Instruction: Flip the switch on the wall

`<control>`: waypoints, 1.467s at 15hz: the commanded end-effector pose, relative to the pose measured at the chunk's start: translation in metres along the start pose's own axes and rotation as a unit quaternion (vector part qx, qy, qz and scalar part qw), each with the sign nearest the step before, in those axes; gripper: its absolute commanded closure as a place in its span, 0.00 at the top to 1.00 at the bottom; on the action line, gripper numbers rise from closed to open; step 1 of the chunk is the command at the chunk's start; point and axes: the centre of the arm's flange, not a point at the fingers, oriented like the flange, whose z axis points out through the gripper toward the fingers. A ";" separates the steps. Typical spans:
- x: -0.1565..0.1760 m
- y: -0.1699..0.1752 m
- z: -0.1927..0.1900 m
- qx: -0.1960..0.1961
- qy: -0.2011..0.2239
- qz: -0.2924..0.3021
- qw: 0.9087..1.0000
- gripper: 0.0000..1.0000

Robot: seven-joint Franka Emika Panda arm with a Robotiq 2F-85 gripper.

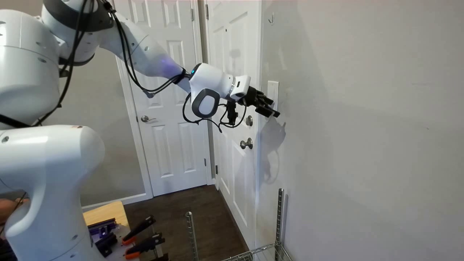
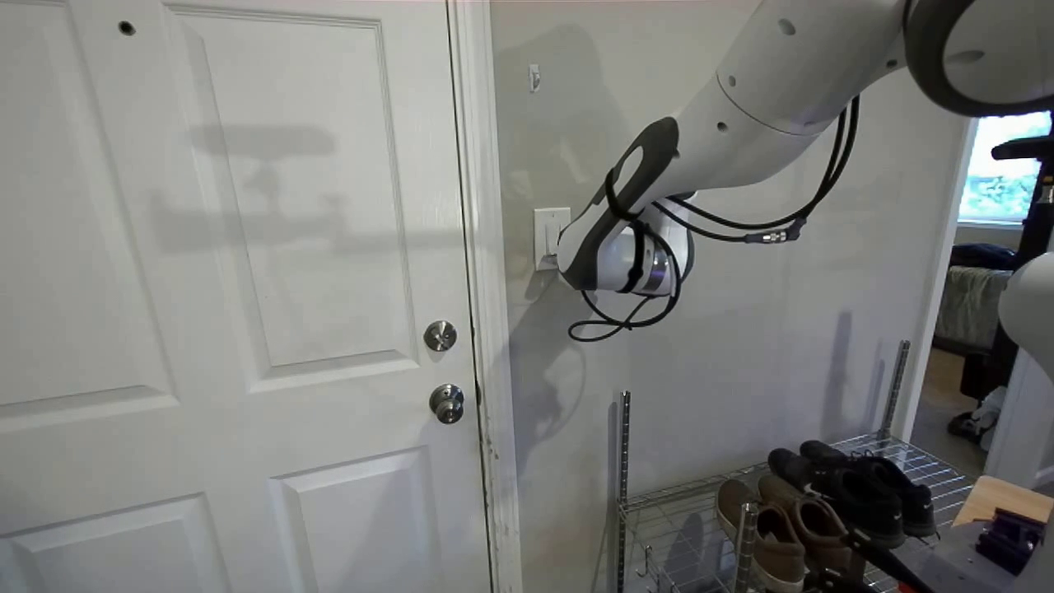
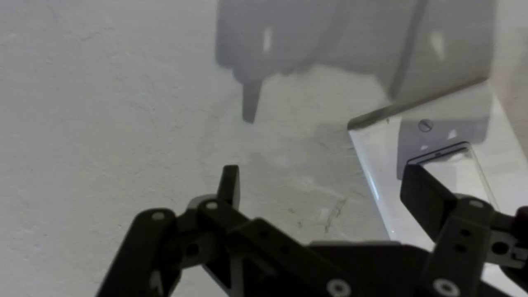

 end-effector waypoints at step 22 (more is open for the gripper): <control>-0.001 -0.034 -0.002 -0.019 0.001 -0.007 1.000 1.00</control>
